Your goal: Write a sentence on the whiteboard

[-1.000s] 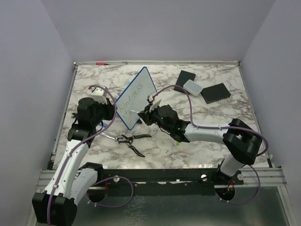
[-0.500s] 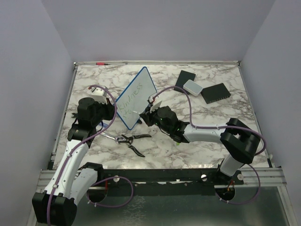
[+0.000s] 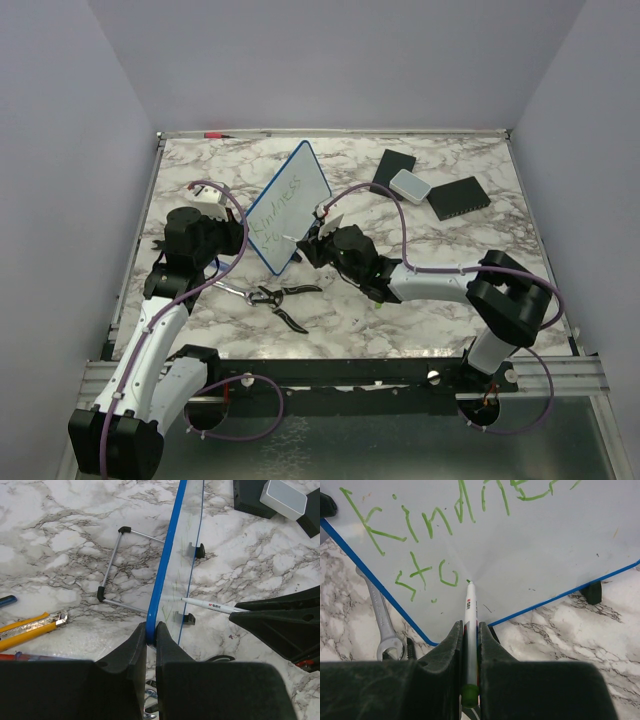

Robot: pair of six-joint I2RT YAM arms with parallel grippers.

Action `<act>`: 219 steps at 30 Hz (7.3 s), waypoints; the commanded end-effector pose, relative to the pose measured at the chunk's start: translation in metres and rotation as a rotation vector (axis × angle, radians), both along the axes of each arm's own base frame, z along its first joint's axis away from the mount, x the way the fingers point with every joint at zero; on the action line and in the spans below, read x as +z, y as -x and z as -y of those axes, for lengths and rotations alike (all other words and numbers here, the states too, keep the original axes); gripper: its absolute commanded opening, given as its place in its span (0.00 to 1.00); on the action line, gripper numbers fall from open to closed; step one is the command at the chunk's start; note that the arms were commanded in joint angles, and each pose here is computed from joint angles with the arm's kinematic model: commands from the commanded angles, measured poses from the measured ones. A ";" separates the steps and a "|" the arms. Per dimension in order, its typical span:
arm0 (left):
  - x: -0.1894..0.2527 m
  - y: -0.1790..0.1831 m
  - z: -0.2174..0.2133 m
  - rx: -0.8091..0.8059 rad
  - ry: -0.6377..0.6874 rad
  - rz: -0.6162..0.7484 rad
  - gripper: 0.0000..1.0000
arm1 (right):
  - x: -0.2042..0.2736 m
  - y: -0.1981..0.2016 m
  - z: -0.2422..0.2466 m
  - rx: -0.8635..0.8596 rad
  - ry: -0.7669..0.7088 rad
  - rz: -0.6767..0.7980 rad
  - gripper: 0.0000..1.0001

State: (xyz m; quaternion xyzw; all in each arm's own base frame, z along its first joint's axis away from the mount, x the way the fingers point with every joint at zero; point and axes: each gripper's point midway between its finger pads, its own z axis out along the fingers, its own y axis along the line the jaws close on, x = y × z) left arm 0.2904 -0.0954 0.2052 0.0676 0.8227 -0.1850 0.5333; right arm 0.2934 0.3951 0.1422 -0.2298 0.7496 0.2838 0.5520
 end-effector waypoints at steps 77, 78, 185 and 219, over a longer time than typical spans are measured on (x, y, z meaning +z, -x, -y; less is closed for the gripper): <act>-0.002 0.002 0.001 -0.012 -0.014 0.002 0.03 | 0.035 -0.007 0.003 -0.050 -0.080 0.075 0.01; -0.002 0.003 0.001 -0.012 -0.013 0.002 0.03 | 0.037 -0.007 0.005 -0.052 -0.084 0.079 0.01; -0.002 0.003 0.002 -0.015 -0.012 0.002 0.00 | 0.046 -0.023 -0.016 -0.045 -0.060 0.115 0.01; -0.003 0.004 0.002 -0.015 -0.010 -0.001 0.00 | 0.033 -0.024 0.005 -0.100 -0.031 0.095 0.01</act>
